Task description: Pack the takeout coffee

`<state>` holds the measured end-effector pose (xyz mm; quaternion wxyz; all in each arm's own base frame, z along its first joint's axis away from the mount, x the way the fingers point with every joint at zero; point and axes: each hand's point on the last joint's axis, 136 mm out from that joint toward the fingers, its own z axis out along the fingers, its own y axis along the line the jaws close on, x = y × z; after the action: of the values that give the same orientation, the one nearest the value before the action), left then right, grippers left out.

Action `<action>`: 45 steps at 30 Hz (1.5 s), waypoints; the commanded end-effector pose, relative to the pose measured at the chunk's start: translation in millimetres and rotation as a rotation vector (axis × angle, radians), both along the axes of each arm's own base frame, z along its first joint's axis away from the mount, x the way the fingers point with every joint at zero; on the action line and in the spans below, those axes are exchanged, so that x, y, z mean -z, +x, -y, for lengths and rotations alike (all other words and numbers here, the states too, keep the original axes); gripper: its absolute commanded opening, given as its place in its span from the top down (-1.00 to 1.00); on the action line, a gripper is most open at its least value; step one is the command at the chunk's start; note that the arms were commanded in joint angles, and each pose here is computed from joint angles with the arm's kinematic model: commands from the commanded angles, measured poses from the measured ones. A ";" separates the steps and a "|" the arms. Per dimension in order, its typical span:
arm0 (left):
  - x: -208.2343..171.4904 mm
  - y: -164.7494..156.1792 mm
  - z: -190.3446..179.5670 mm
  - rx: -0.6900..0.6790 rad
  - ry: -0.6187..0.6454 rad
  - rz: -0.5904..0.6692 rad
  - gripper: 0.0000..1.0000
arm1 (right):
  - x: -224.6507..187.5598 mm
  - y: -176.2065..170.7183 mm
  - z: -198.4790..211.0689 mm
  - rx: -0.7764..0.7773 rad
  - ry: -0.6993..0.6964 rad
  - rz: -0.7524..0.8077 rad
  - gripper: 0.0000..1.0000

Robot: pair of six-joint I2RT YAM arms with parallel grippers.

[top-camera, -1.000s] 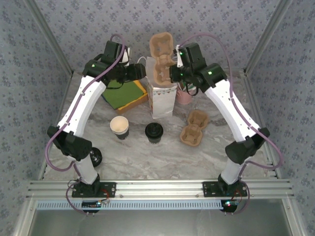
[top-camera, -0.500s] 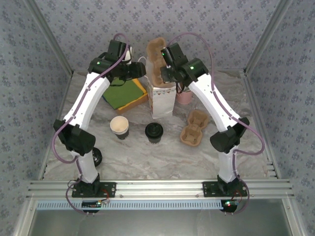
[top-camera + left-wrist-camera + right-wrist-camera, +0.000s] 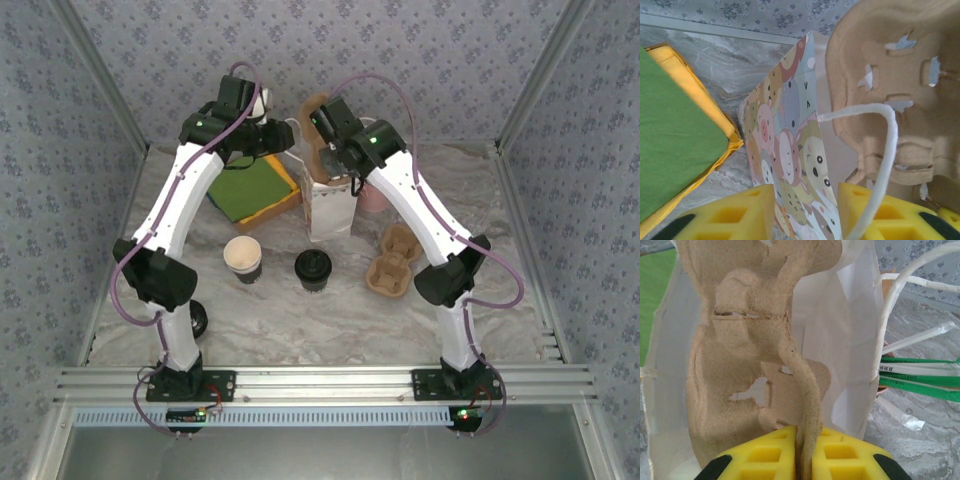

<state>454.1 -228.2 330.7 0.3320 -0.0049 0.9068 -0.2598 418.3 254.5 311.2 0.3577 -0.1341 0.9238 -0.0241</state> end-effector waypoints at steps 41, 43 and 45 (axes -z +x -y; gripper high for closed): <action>-2.9 -3.7 27.5 0.072 -0.054 0.025 0.67 | 28.8 17.7 -0.5 0.004 -0.022 -0.049 0.76; -3.0 -3.1 26.7 0.066 -0.051 0.027 0.67 | 30.9 14.2 -0.6 0.013 -0.009 -0.065 0.78; -2.2 -2.9 25.7 0.058 -0.049 0.024 0.68 | 30.9 12.4 -0.1 0.022 0.002 -0.069 0.78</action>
<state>451.7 -253.6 323.5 0.3216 0.0175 0.9019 -0.2879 437.5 257.1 285.2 0.3409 -0.1380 0.9295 -0.0287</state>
